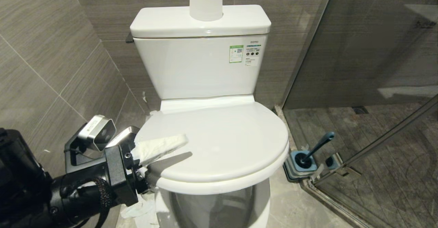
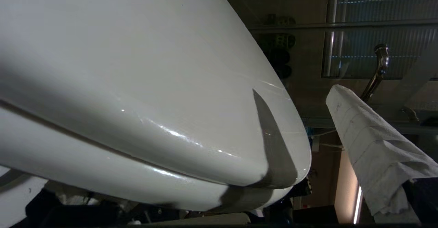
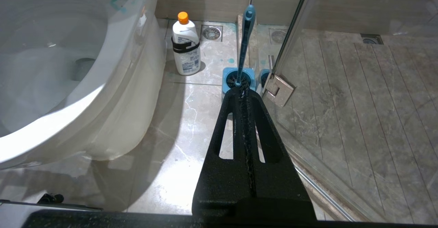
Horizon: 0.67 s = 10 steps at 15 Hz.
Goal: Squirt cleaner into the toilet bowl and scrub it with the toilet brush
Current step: Use the left hand to lift the toilet lid slightly
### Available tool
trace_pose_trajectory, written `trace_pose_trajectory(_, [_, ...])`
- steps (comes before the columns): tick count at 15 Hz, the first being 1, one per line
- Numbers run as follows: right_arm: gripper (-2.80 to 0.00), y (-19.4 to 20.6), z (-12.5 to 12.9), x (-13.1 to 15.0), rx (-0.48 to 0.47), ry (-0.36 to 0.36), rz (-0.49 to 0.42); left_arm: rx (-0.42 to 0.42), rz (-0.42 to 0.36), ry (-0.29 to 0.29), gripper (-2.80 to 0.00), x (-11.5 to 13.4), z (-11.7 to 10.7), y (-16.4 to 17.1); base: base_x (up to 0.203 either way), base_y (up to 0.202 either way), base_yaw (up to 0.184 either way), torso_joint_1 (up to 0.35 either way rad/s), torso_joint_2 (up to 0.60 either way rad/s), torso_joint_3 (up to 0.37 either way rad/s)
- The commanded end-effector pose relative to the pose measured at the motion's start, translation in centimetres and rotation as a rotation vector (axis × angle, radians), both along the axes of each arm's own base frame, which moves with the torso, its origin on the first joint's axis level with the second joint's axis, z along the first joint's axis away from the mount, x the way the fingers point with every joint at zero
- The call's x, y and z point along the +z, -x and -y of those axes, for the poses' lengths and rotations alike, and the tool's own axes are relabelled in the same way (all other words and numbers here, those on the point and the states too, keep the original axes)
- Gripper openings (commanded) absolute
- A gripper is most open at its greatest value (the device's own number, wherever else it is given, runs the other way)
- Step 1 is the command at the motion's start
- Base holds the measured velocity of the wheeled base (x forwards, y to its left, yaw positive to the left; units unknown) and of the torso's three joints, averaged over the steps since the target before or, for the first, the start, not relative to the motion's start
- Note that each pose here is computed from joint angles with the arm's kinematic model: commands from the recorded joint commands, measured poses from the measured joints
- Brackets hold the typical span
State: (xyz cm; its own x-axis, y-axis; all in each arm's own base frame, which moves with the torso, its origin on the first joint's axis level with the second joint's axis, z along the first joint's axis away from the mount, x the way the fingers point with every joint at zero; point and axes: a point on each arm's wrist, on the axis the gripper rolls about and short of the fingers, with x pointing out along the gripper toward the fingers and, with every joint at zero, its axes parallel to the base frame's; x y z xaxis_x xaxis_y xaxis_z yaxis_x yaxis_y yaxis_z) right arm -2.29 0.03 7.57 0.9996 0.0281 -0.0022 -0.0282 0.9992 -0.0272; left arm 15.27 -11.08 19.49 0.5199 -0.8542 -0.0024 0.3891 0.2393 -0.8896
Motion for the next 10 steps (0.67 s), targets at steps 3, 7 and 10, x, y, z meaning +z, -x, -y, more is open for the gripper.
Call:
trace_pose_trajectory(3, [-2.80,0.0,0.0,0.0,0.002,0.000,0.000,0.000,-0.110,0.061,0.00,2.4,0.0,0.0,0.000,0.000,0.000,0.000,0.00,0.000])
trace_pose_trajectory(7, [-2.80,0.0,0.0,0.0,0.003,0.000,0.000,0.002,-0.164,0.100,0.00,3.6,0.1,-0.3,0.000,0.000,0.000,0.000,0.00,0.000])
trace_pose_trajectory(10, [-2.80,0.0,0.0,0.0,0.002,0.000,-0.001,0.001,-0.159,0.103,0.00,3.8,0.1,-0.3,0.000,0.000,0.000,0.000,0.00,0.000])
